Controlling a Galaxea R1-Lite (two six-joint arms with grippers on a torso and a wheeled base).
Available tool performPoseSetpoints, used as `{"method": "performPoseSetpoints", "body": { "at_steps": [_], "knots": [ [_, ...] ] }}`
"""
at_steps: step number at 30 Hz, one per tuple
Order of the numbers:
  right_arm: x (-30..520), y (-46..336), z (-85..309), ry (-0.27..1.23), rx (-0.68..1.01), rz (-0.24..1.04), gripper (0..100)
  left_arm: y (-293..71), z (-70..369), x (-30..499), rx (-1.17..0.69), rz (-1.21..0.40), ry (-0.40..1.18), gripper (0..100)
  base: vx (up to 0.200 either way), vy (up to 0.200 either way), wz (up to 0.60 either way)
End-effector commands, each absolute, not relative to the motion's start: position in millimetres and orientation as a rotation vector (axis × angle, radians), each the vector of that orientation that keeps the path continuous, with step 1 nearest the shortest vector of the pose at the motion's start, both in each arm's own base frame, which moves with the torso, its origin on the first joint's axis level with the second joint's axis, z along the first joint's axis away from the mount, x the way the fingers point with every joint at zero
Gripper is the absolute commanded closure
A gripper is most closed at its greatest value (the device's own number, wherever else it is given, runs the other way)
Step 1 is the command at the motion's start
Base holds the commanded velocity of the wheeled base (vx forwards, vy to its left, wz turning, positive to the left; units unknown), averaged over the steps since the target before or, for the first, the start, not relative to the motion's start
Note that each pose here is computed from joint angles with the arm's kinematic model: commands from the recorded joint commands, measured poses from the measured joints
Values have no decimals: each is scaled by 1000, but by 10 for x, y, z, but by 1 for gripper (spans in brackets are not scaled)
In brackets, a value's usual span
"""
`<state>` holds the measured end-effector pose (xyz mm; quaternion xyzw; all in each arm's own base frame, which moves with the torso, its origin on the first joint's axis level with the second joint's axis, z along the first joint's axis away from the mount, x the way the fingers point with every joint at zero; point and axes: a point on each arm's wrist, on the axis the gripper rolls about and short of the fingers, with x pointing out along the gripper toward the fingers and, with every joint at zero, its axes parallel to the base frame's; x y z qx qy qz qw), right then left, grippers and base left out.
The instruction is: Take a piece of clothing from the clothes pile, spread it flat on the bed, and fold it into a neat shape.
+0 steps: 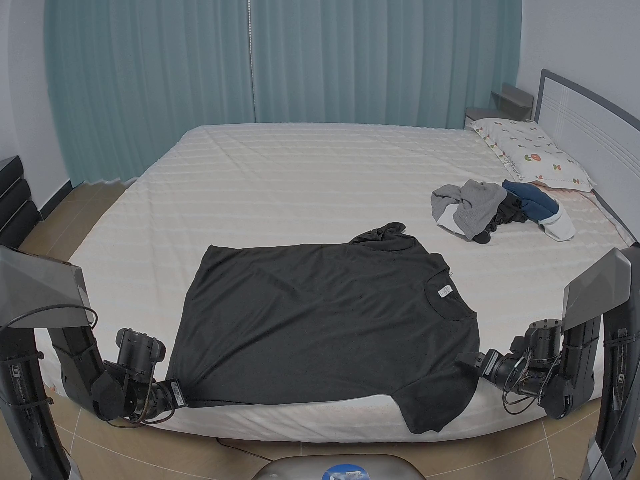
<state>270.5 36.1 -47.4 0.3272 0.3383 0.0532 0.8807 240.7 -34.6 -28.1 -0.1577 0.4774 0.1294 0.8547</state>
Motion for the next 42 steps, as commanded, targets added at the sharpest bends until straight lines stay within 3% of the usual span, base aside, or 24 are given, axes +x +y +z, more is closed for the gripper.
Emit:
{"method": "performPoseSetpoints", "body": {
  "at_steps": [1, 23, 35, 36, 37, 42],
  "knots": [
    [2706, 367, -478, 693, 667, 98, 100, -346, -291, 2408, -331, 274, 1007, 100, 0, 0, 0],
    [2314, 159, -415, 772, 477, 23, 100, -342, -289, 2382, -326, 274, 1015, 100, 0, 0, 0],
    [2375, 162, -456, 763, 480, 24, 100, -346, -307, 2385, -326, 274, 1017, 100, 0, 0, 0],
    [2387, 167, -452, 758, 484, 27, 100, -347, -298, 2390, -330, 272, 1013, 0, 0, 0, 0],
    [2387, 167, -452, 758, 486, 26, 0, -347, -299, 2389, -329, 273, 1014, 0, 0, 0, 0],
    [2396, 165, -400, 739, 498, 34, 0, -345, -297, 2396, -335, 270, 1011, 0, 0, 0, 0]
  ]
}}
